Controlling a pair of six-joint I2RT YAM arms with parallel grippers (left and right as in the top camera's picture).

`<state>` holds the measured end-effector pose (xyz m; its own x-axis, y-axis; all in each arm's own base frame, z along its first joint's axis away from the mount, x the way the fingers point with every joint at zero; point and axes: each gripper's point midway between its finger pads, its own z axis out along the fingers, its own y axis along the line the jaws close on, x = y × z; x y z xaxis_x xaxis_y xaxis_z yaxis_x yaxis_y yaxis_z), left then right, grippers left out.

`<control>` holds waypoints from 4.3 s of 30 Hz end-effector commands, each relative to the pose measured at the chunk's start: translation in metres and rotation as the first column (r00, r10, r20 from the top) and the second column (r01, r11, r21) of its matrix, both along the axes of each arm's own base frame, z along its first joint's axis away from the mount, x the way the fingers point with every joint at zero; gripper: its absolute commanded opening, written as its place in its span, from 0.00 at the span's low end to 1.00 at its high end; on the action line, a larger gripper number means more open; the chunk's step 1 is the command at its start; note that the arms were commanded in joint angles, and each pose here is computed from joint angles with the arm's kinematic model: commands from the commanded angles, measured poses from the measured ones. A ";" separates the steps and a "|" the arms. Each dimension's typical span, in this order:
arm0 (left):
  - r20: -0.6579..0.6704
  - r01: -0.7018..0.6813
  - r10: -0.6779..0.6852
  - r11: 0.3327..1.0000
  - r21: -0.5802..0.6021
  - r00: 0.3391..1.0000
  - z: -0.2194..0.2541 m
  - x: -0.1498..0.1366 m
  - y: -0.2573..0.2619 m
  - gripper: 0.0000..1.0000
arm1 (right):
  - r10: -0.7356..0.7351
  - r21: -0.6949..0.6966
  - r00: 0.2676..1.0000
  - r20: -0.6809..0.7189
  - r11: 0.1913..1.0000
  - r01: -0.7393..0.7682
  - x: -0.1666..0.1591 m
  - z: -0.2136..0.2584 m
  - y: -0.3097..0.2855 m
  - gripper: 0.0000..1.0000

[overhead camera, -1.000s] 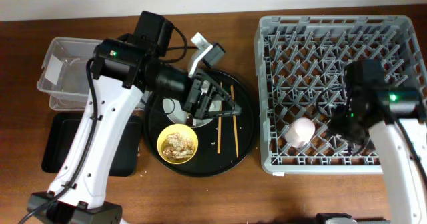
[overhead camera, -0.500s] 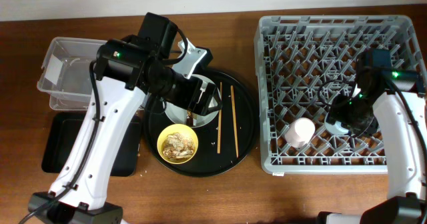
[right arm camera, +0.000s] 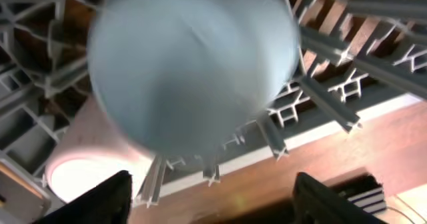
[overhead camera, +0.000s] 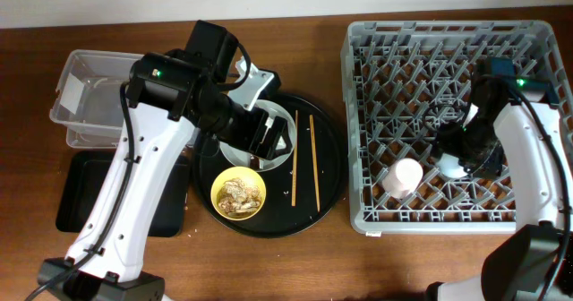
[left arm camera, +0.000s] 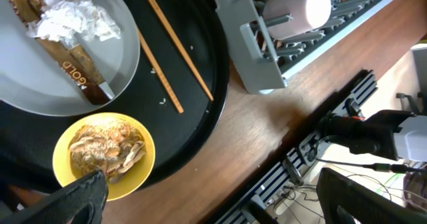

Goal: Sort waste into correct bins and load items into the dishwasher rack
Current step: 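Place the light-blue cup upside down in the rack with the right gripper, then grasp the yellow bowl with the left gripper, then tip the yellow bowl's food scraps onto the black tray with the left gripper, then set the empty yellow bowl back on the serving tray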

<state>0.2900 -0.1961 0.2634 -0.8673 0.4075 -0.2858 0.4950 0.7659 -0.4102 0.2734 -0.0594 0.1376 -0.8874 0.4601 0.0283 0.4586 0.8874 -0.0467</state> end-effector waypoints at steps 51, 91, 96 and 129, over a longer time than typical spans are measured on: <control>-0.008 -0.191 0.198 0.952 0.240 0.980 -0.104 -0.007 0.045 0.00 | 0.220 0.206 0.772 0.596 0.888 -0.412 -0.096 0.159 0.132 0.87; -0.303 -0.469 0.404 0.863 -0.187 0.863 -0.080 -0.025 0.126 0.00 | 0.200 0.217 0.778 0.596 0.892 -0.396 -0.095 0.160 0.133 0.87; 0.066 -0.429 0.442 0.809 0.401 0.895 -0.142 -0.055 0.030 0.00 | 0.200 0.217 0.778 0.595 0.893 -0.395 -0.095 0.160 0.133 0.87; 0.189 -0.535 0.501 0.777 0.331 0.844 -0.148 0.094 0.059 0.00 | 0.202 0.196 0.780 0.592 0.903 -0.383 -0.094 0.159 0.128 0.88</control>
